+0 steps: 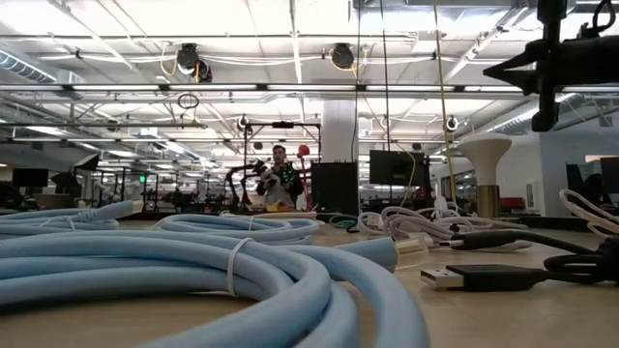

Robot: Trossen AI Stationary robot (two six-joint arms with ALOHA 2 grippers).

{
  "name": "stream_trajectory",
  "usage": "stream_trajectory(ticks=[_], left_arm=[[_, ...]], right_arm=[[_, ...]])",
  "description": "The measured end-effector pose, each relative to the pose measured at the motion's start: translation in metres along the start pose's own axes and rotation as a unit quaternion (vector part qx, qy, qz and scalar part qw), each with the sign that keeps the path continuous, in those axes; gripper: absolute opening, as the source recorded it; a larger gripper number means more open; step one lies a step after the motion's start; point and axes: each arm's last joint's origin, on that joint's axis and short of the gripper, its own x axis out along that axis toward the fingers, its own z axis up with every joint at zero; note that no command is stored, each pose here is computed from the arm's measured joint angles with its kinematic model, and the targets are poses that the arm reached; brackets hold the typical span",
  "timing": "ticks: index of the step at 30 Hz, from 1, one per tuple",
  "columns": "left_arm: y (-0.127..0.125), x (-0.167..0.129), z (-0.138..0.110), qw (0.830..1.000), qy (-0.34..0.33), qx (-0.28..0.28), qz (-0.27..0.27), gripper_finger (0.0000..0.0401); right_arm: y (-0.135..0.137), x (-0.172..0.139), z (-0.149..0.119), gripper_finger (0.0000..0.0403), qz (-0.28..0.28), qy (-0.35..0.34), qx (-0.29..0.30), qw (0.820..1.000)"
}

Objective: Pick & Place USB Port
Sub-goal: Put the brown HDMI cable into the gray bin

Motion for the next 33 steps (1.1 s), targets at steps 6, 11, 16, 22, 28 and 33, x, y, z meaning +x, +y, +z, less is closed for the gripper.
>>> stream_trajectory(ticks=[6, 11, 16, 22, 28, 33], left_arm=[[-0.001, 0.05, -0.015, 0.972, 0.213, 0.073, 0.059, 0.0033], [0.001, 0.062, -0.016, 0.968, 0.21, 0.092, 0.101, 0.0033], [0.003, 0.065, -0.021, 0.972, 0.206, 0.048, 0.104, 0.0033], [0.001, 0.065, -0.068, 0.965, 0.247, 0.007, 0.092, 0.0033], [0.003, 0.056, -0.139, 0.951, 0.286, -0.025, 0.113, 0.0033], [0.002, 0.061, -0.163, 0.959, 0.258, -0.084, 0.076, 0.0033]], right_arm=[[0.012, 0.004, -0.006, 0.0, 0.094, 0.083, -0.13, 0.984], [0.093, 0.03, 0.019, 0.0, 0.162, 0.139, -0.272, 0.938], [0.173, 0.083, -0.001, 0.0015, 0.127, 0.247, -0.487, 0.828], [0.196, 0.131, -0.066, 0.0057, 0.078, 0.352, -0.591, 0.722], [0.171, 0.135, -0.102, 0.0074, 0.058, 0.408, -0.576, 0.706], [0.155, 0.13, -0.101, 0.0075, 0.048, 0.399, -0.56, 0.725]])
